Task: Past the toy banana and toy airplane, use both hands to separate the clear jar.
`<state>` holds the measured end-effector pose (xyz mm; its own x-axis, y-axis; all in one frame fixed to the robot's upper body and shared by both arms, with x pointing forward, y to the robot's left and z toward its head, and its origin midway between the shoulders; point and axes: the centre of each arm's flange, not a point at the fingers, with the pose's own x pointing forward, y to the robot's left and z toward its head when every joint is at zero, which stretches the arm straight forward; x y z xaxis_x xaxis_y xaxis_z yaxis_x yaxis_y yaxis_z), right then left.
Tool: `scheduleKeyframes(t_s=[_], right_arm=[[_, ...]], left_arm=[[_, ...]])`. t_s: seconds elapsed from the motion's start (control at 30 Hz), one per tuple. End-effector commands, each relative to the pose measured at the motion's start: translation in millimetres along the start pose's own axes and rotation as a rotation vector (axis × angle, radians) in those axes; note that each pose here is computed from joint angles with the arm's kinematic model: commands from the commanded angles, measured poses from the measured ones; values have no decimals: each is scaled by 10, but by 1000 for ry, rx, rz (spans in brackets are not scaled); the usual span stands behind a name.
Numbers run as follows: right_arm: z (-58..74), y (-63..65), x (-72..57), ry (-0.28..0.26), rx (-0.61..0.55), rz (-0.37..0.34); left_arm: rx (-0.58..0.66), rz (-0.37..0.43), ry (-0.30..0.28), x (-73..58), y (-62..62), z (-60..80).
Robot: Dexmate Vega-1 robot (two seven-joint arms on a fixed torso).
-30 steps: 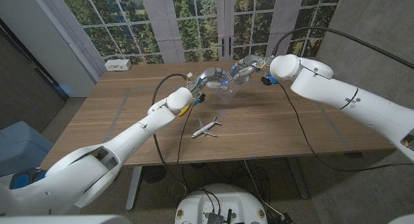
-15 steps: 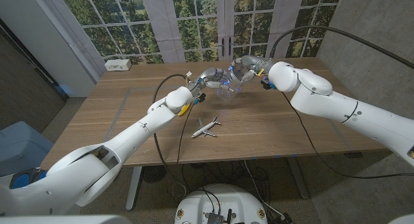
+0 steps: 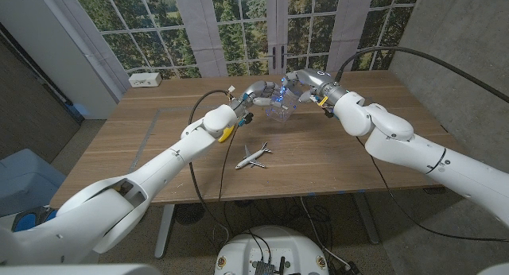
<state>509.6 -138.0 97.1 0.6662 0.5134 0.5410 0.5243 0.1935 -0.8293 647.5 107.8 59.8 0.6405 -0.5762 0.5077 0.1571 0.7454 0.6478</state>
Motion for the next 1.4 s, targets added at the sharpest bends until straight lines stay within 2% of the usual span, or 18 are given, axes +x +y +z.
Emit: scheduleKeyframes(t_s=[0.03, 0.23, 0.5, 0.57, 0.73, 1.03, 1.4], right_arm=[[-203, 86, -164, 11, 127, -128], [-229, 81, -152, 16, 184, -134], [-270, 47, -146, 77, 209, -179], [-298, 43, -136, 83, 221, -170], [-320, 54, -140, 58, 247, -185], [-353, 49, -112, 45, 276, -176], [-386, 44, -145, 47, 298, -250]], left_arm=[[-5, -6, 3, -16, -24, -18], [-2, -7, 0, -13, -15, -15], [-4, -1, -6, -9, 6, -16], [-4, 0, -7, -6, 11, -18], [-4, -1, -4, 3, 20, -27], [-5, 3, -3, 3, 30, -42], [-9, 13, -7, -13, 30, -47]])
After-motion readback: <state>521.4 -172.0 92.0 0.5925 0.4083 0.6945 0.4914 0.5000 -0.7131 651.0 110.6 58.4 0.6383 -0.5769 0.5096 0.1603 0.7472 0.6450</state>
